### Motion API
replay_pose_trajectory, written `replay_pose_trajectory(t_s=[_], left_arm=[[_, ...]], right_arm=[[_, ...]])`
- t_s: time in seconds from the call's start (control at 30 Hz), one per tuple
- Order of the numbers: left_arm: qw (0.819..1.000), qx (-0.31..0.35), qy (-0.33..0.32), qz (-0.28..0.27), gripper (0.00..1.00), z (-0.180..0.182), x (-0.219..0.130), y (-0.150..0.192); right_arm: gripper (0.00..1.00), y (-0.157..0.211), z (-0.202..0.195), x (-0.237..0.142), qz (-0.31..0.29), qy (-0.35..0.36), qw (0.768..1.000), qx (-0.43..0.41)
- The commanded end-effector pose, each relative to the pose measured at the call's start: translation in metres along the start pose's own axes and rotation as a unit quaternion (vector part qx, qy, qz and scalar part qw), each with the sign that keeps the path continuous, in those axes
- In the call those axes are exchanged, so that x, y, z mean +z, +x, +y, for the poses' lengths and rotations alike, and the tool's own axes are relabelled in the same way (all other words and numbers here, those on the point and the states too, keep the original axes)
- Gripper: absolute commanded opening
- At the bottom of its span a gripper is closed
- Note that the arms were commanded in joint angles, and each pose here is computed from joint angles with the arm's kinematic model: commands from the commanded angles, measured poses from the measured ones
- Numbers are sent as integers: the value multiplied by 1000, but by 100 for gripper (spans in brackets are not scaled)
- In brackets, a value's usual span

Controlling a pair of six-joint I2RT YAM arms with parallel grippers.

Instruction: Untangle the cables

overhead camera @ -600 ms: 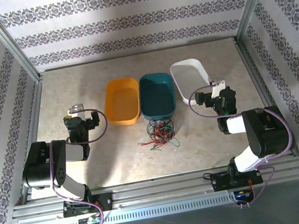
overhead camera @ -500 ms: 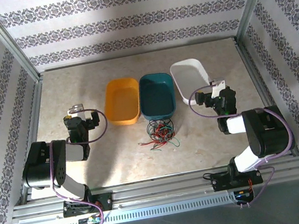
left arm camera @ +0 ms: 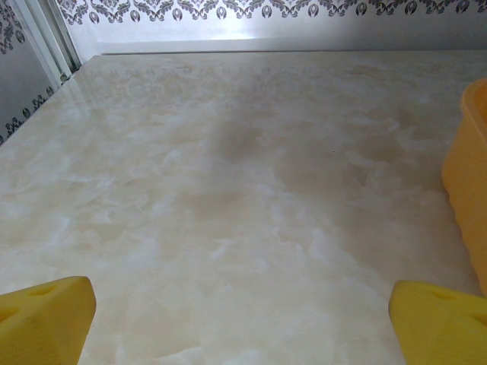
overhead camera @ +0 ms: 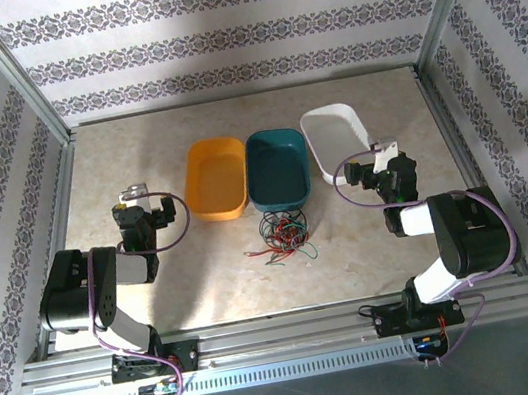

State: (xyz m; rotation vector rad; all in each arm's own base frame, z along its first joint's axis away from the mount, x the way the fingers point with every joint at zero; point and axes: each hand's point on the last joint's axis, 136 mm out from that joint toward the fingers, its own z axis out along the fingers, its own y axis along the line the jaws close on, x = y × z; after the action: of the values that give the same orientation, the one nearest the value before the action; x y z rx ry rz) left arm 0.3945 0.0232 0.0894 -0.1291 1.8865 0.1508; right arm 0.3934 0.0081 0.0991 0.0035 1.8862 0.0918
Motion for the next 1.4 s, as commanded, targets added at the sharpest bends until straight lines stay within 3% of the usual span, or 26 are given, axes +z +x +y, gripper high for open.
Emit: replay_pose_trajectory(t_s=[0.0, 0.27, 0.37, 0.5, 0.63, 0.73, 0.87, 0.97, 1.03, 1.13, 1.23, 1.37], left_arm=[[1000, 6, 1, 0, 99, -1, 2, -2], [1000, 7, 5, -1, 99, -2, 3, -3], [999, 24, 26, 33, 99, -11, 2, -16], [994, -30, -1, 108, 99, -1, -12, -51], [994, -82, -52, 53, 99, 15, -31, -66], [987, -128, -53, 75, 99, 12, -44, -61], [988, -112, 35, 102, 99, -52, -63, -55], [977, -73, 143, 138, 99, -122, -84, -40], [954, -76, 226, 180, 99, -168, -101, -25], [913, -56, 325, 239, 99, -222, -128, 2], [890, -18, 363, 275, 99, -252, -144, 25], [875, 37, 388, 287, 99, -276, -157, 35]], right_arm=[[98, -10, 0, 2, -18, -8, 1000, -3], [98, -11, -1, 2, -19, -8, 1000, 1], [98, -10, -2, 2, -18, -8, 1000, 2], [98, -33, -16, -8, -15, 55, 998, 10], [98, -79, -12, -52, -67, 150, 986, 18], [98, -80, 32, -71, -21, 79, 996, 41], [98, -59, 117, -103, 76, -86, 993, 37], [95, -29, 166, -136, 181, -182, 966, 27], [91, -5, 185, -156, 267, -225, 937, 20], [81, 21, 191, -169, 355, -236, 904, 20], [70, 36, 196, -170, 395, -239, 887, 26], [59, 44, 209, -164, 421, -255, 870, 38]])
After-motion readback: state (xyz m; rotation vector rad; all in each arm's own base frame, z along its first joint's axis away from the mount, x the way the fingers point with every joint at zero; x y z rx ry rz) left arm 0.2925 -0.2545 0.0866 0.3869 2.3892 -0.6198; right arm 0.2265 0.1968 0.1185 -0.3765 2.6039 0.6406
